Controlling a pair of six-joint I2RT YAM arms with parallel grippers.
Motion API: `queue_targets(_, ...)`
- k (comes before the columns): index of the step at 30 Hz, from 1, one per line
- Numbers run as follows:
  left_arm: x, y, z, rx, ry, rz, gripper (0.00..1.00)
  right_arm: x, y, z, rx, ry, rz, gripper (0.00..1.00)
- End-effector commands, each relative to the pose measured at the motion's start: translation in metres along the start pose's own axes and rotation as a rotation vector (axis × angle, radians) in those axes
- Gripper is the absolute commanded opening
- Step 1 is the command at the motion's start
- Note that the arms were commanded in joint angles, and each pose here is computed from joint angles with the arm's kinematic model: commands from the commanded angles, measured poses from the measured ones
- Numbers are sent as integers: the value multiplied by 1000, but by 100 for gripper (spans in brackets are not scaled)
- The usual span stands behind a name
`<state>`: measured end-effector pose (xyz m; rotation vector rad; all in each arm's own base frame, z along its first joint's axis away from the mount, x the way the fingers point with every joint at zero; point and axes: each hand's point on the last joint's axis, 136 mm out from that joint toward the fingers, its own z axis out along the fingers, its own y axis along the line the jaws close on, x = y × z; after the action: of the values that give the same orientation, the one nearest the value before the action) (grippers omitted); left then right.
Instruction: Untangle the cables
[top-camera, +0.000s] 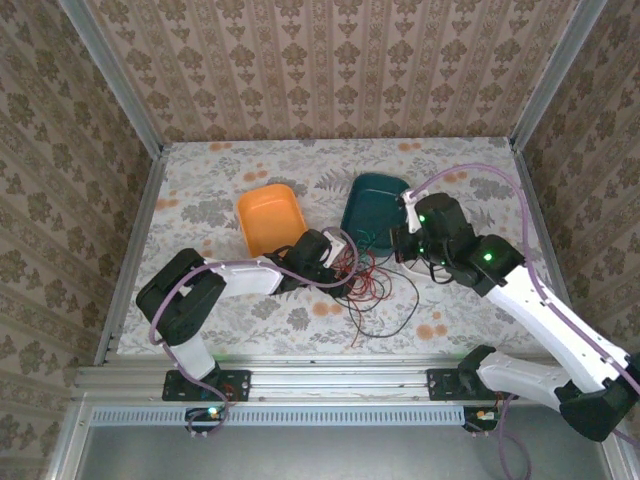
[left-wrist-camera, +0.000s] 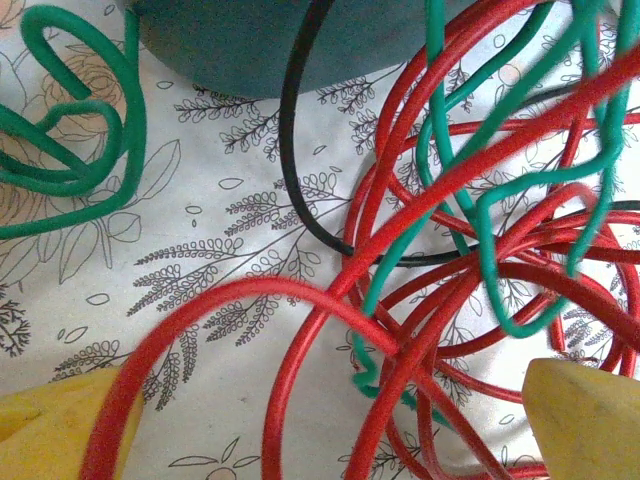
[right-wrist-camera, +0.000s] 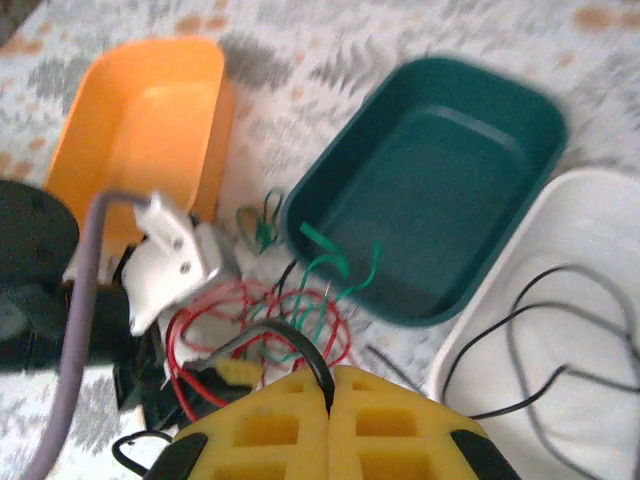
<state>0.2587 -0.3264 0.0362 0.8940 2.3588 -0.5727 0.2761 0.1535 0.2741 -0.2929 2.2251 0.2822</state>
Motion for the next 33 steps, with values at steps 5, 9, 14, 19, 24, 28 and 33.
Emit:
queue_targets(5,27,7,8,-9,83,-12,97,-80,-36,-72,198,-293,-44,0)
queue_targets(9,30,7,8,-14,92,-12,98,-130,-47,-122,278,-462,-62,0)
queue_targets(14,32,8,9,-18,99,-14,100,-188,-59,-190,379,-682,-64,0)
queue_targets(19,33,8,11,-20,103,-13,100,-232,-59,-246,425,-860,-93,0)
queue_targets(24,32,7,10,-21,103,-7,100,-261,-62,-273,498,-937,-136,0)
queue_targets(28,31,7,10,-21,100,-7,100,-285,-68,-285,555,-968,-142,0)
queue_targets(33,30,6,11,-20,99,-6,100,-312,-79,-299,630,-1005,-150,0)
